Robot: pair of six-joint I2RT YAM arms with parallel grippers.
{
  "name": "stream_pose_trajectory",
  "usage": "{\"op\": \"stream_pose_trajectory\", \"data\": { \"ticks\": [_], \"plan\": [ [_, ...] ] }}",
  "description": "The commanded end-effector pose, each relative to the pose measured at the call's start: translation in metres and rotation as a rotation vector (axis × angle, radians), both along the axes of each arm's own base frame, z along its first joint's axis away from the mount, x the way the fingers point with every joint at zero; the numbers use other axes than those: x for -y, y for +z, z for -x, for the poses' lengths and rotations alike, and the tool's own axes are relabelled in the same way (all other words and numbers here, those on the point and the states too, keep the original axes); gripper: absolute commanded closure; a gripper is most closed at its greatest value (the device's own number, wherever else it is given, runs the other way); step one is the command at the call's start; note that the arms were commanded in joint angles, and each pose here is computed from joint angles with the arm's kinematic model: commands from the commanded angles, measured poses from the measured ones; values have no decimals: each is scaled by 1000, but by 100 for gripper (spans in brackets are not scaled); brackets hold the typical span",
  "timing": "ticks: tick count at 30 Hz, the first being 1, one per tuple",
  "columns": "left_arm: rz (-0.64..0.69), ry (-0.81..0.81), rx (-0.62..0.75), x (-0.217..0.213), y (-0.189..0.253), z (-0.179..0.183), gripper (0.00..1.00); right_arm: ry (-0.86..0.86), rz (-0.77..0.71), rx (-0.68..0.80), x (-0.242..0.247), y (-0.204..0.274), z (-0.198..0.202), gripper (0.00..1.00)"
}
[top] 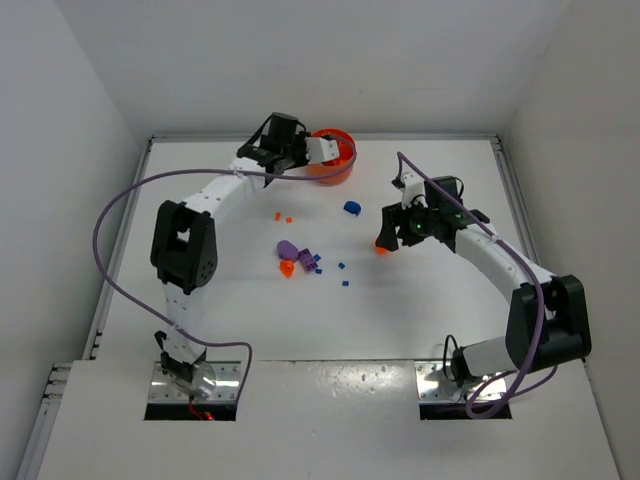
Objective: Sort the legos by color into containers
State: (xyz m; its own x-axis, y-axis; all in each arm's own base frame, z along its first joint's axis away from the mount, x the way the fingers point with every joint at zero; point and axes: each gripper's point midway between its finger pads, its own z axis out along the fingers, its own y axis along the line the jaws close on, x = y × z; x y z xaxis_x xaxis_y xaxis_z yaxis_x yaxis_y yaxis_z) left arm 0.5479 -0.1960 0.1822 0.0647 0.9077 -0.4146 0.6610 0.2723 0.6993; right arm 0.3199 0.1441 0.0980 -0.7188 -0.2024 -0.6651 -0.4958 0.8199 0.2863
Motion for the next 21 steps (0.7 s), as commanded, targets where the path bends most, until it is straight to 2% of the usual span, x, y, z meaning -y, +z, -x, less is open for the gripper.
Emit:
{"op": "stream_pose_trajectory", "data": {
  "ticks": [1, 9, 21],
  "plan": [
    [-71, 111, 172, 4, 21, -22, 86, 6, -26, 82, -2, 19, -10, 30],
    [-221, 32, 231, 29, 8, -40, 85, -3, -29, 100, 1, 22, -10, 30],
    [-298, 18, 260, 31, -1, -55, 85, -36, -34, 104, 10, 23, -11, 30]
  ]
}}
